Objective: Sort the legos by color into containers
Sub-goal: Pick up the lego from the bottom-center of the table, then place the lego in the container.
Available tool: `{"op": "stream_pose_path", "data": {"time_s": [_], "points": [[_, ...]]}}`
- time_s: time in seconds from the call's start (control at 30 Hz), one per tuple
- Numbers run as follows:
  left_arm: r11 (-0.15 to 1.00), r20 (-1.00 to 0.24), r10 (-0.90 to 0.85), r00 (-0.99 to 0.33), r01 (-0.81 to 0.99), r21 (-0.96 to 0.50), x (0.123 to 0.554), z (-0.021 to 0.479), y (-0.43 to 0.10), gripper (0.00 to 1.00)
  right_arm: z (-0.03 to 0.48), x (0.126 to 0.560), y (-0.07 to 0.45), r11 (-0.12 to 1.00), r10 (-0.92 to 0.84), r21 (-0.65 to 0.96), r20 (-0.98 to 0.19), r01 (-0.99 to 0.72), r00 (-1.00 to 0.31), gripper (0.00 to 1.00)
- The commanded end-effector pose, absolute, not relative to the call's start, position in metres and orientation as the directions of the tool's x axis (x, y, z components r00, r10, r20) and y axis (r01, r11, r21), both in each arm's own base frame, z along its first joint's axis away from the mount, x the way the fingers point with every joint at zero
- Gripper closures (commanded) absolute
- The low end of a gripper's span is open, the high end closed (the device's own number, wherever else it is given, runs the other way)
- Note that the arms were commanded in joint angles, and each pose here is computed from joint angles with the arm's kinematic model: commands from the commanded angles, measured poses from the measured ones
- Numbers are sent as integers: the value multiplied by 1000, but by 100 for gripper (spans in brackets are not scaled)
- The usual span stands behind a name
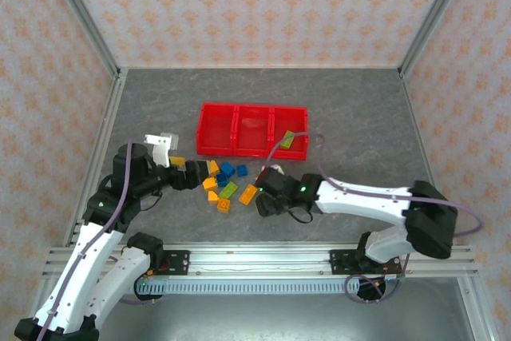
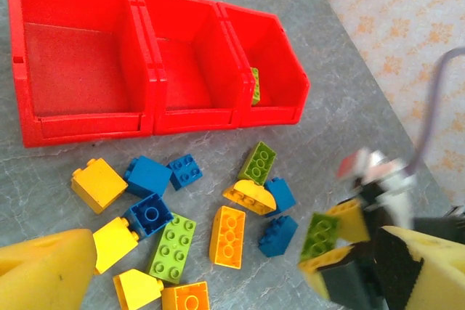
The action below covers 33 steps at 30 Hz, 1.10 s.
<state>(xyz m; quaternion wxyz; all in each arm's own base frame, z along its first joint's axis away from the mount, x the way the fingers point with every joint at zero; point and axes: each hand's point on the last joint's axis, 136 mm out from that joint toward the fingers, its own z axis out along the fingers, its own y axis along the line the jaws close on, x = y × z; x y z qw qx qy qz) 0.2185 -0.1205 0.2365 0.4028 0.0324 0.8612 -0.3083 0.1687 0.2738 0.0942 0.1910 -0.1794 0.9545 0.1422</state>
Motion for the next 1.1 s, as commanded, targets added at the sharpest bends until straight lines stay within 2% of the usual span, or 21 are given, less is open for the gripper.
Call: {"op": "stream_pose_path", "data": {"time_s": [0.0,0.2,0.33,0.5,0.8,0.87,1.07], "points": [[820,-682,-180,-709,274,-502,221,224,-120,1,151,209,267,913,-125,272,-520,-303,-845,63],[815,-702,-192,-686,287,-504,232,229,-124,2,194,297,239,936,69,315,-602,-157,-796,61],[844,-694,-202,-691,236,-481,244,219,-117,1,195,349,226,963,120,264,-611,-59,-782,61],[828,-683,-199,-703,251,-500,247,209,-124,1,178,397,233,968,116,246,-590,-41,-799,61],[852,-664,-208,-718,200,-484,253,194,-118,1,129,442,220,983,136,177,-534,48,-835,55],[850,-667,-210,-715,204,-486,252,195,-118,1,119,446,217,986,138,155,-525,65,-840,49],[848,-677,-214,-704,210,-487,252,198,-118,1,106,450,211,986,159,122,-514,112,-843,46]]}}
